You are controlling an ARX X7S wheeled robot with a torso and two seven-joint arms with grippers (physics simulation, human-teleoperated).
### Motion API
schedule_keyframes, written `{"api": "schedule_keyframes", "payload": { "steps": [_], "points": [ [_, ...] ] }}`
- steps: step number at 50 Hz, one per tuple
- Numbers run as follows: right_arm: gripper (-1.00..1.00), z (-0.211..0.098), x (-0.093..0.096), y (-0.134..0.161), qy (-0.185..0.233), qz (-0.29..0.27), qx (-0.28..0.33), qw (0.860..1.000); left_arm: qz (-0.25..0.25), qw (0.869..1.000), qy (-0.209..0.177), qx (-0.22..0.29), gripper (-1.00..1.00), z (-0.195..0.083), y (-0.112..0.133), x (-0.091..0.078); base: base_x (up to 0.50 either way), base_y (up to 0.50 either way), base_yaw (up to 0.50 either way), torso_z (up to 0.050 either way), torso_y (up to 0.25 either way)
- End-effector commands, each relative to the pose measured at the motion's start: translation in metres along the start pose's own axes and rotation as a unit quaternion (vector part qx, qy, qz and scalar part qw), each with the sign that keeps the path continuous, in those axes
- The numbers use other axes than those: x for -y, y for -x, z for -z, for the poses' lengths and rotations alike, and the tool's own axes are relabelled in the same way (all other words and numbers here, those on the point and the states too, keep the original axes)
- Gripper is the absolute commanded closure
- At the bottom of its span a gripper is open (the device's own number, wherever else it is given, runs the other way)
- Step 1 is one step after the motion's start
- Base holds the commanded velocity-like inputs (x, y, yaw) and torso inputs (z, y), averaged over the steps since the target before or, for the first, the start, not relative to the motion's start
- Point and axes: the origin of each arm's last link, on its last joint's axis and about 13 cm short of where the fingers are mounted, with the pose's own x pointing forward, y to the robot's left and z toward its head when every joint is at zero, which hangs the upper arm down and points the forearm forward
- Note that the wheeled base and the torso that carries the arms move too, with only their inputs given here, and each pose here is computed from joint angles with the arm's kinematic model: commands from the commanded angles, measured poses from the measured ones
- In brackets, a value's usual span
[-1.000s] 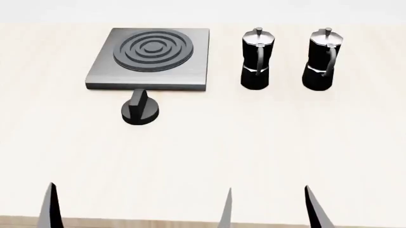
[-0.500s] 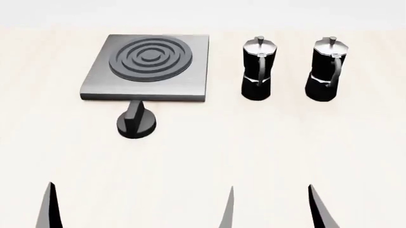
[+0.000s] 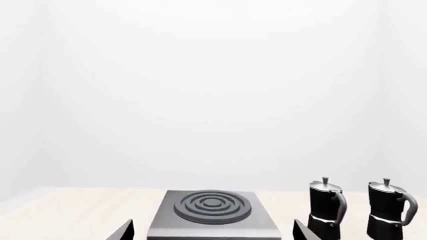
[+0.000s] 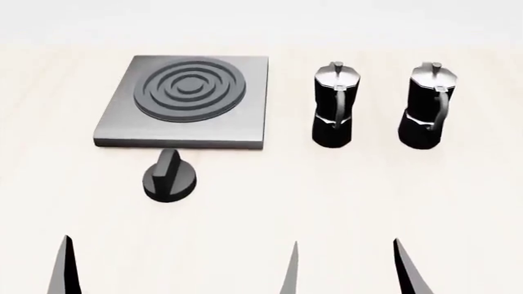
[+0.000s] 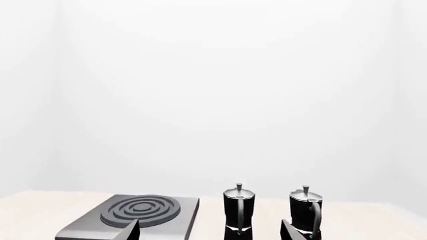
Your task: Put both moka pots on the stove.
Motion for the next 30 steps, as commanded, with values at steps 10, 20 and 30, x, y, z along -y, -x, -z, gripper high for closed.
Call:
{"api": "schedule_keyframes", "payload": {
  "steps": [10, 20, 30],
  "points": [
    [-1.0, 0.0019, -0.0013, 0.0005, 0.001, -0.003, -0.002, 1.0, 0.0, 1.0, -0.001, -0.001, -1.0, 0.0011, 0.0001, -0.0002, 0.17, 0.0, 0.0, 0.0, 0.0],
    [-1.0, 0.0032, -0.0016, 0.0002, 0.0, -0.004, -0.004, 1.0, 0.0, 1.0, 0.0, -0.001, -1.0, 0.0013, 0.0, -0.0004, 0.17, 0.0, 0.0, 0.0, 0.0],
    [-1.0, 0.0033, -0.0021, 0.0008, 0.001, -0.006, -0.003, 1.0, -0.001, 1.0, 0.0, -0.001, -1.0, 0.0016, -0.0001, -0.0002, 0.17, 0.0, 0.0, 0.0, 0.0]
  ]
}}
